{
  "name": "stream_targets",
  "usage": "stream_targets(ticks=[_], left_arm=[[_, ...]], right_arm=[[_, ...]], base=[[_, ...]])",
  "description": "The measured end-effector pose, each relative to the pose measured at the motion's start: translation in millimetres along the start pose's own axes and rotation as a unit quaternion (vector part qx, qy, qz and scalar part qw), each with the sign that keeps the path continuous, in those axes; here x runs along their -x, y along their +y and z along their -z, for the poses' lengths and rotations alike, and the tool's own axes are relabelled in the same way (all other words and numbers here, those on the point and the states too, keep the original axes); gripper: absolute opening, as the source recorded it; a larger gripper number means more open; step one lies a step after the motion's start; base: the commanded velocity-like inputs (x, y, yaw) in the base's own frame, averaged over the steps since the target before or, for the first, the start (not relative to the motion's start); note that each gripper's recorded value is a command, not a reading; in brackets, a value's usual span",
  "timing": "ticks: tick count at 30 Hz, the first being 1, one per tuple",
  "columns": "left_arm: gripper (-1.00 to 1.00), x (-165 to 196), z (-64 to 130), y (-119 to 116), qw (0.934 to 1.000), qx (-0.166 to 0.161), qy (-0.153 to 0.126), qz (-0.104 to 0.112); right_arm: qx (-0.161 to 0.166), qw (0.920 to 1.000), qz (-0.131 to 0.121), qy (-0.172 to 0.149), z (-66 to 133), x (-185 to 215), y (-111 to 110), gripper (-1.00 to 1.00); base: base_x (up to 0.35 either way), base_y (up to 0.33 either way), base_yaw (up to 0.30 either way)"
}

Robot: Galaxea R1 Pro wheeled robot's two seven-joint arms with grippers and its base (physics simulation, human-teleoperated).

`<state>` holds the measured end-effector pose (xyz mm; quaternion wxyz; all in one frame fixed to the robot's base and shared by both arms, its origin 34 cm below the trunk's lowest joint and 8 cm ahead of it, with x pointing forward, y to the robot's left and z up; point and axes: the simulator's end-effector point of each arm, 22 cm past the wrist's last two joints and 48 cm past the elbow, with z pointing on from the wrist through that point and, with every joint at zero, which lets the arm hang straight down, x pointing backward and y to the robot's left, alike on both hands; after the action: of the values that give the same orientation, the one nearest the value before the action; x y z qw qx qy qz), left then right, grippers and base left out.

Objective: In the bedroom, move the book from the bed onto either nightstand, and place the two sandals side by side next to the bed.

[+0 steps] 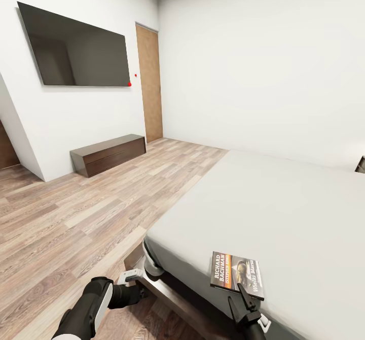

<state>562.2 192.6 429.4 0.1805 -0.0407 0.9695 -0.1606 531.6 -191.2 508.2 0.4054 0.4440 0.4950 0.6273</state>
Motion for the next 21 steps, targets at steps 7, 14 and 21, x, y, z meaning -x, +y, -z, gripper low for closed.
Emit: stream_targets(ticks=[7,14,21], left_arm=[[1.0,0.0,0.0,0.0,1.0,0.0,0.0,0.0],[1.0,0.0,0.0,0.0,1.0,0.0,0.0,0.0],[1.0,0.0,-0.1,0.0,1.0,0.0,0.0,0.0]], right_arm=[[0.0,1.0,0.0,0.0,0.0,0.0,0.0,1.0],[0.0,1.0,0.0,0.0,0.2,0.6,0.1,1.0],[0.0,1.0,0.0,0.0,0.0,0.1,-0.1,1.0]], base=[[0.0,0.0,0.0],[0.0,0.0,0.0],[-0.036,0.0,0.0]])
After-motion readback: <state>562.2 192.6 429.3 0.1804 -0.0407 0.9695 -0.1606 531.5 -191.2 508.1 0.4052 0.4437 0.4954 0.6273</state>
